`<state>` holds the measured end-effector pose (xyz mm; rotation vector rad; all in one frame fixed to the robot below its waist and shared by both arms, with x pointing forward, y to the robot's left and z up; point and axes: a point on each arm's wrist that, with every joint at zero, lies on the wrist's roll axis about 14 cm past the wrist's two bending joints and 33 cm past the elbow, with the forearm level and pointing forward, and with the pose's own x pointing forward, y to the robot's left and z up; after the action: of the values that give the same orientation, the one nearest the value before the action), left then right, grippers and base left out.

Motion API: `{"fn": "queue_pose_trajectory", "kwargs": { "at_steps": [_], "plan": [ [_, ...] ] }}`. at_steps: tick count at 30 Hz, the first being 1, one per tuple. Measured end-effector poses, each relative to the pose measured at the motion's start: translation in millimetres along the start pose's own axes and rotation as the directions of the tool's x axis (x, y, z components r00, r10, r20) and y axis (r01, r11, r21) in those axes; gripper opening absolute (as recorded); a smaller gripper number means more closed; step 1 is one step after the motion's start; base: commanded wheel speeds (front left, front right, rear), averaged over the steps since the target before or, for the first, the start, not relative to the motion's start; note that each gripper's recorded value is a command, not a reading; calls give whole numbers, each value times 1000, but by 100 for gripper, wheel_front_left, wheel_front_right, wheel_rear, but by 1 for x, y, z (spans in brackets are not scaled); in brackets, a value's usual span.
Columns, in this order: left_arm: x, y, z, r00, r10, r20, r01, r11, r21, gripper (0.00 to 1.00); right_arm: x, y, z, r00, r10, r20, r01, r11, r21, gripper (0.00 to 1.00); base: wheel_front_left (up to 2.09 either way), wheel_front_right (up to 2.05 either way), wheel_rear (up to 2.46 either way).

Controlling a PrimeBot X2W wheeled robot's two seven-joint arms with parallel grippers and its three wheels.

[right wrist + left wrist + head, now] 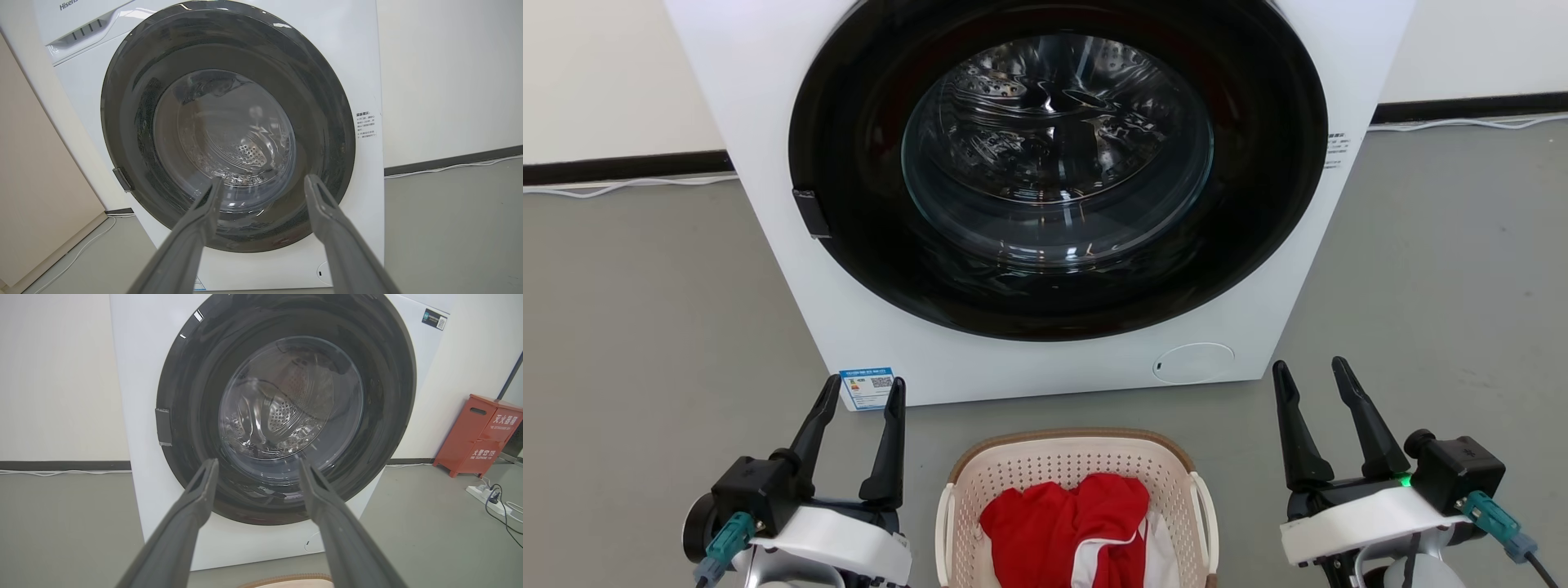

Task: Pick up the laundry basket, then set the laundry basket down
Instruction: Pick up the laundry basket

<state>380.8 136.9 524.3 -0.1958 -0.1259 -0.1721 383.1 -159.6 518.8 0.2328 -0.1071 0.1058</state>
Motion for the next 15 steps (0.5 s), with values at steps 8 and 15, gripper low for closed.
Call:
{"fn": "queue_pose_trajectory", "kwargs": {
  "at_steps": [8,15],
  "plan": [
    [3,0,-11,1000,-1,-32,1,1000,-15,100,0,-6,-8,1000,-17,-22,17,1000,-1,100,0,0,0],
    [13,1,-26,998,-2,-66,0,1000,-30,100,2,-15,-26,996,-42,-77,42,999,-7,100,0,0,0]
  ]
}}
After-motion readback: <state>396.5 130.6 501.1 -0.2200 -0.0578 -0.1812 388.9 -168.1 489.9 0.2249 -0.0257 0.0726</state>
